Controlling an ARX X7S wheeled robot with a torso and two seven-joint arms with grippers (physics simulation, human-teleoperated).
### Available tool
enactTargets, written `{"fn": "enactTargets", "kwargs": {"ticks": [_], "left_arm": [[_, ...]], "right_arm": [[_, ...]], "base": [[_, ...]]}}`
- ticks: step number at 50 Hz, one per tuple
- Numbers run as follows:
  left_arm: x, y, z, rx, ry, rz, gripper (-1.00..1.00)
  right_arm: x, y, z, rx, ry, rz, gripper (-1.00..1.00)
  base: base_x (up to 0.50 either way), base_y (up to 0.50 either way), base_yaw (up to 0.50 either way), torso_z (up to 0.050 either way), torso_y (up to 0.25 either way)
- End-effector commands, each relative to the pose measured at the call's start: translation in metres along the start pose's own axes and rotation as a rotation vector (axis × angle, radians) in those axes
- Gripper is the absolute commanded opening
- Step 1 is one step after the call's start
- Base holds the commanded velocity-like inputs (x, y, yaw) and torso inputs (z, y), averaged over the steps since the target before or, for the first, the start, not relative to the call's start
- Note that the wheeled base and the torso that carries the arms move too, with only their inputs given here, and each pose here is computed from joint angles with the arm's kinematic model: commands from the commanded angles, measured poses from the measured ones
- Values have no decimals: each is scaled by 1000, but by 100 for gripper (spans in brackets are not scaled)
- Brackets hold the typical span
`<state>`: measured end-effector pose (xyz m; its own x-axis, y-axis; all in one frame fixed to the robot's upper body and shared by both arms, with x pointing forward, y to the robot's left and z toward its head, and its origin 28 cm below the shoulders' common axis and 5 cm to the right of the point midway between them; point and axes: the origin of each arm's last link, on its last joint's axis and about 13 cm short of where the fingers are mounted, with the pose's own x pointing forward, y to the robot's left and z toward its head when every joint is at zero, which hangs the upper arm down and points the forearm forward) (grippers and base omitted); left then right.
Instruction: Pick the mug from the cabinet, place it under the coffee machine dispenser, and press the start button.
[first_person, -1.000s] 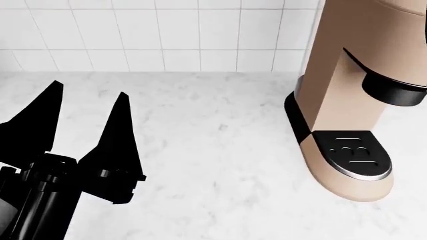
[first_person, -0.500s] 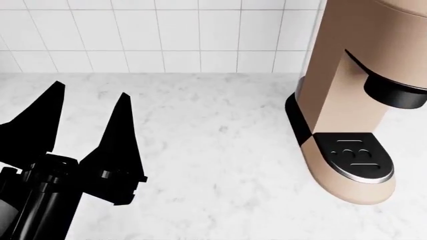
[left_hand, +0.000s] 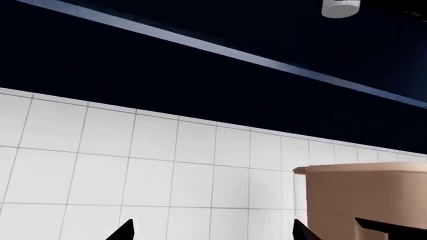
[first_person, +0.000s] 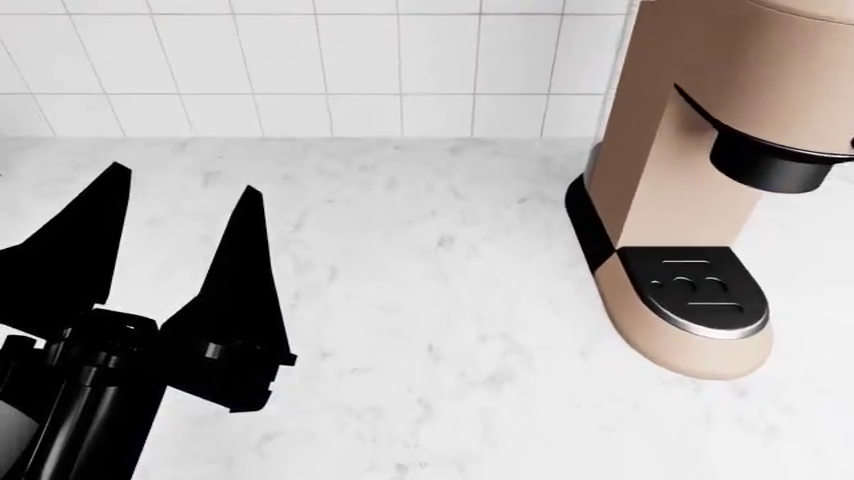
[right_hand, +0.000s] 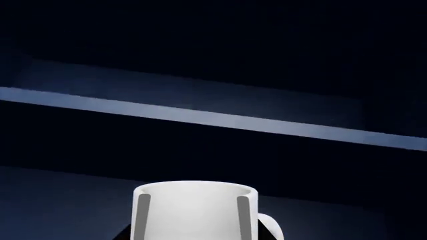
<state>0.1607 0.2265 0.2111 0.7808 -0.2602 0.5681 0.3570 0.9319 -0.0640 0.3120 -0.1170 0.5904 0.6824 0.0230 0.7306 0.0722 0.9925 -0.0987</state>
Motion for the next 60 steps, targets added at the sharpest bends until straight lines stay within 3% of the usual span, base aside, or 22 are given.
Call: {"fn": "enactTargets", "kwargs": {"ticks": [1, 33, 46, 50, 60], "left_arm": [[0, -1, 1, 1, -2, -3, 100], [-1, -1, 0, -1, 1, 2, 100], [-1, -3, -3, -2, 9, -3, 100], [-1, -4, -3, -2, 11, -5, 100], [-2, -6, -4, -2, 13, -9, 100]], "right_arm": [[2, 1, 11, -44, -86, 11, -100], [0, -10, 15, 37, -98, 82, -100], [-3, -23, 30, 49, -153, 182, -100], [-14, -29, 33, 43, -141, 218, -100], [-56, -23, 10, 72, -73, 291, -100]], "base": [[-500, 0, 0, 0, 0], [-500, 0, 0, 0, 0], [-26, 0, 0, 0, 0], [0, 0, 0, 0, 0], [0, 0, 0, 0, 0]]}}
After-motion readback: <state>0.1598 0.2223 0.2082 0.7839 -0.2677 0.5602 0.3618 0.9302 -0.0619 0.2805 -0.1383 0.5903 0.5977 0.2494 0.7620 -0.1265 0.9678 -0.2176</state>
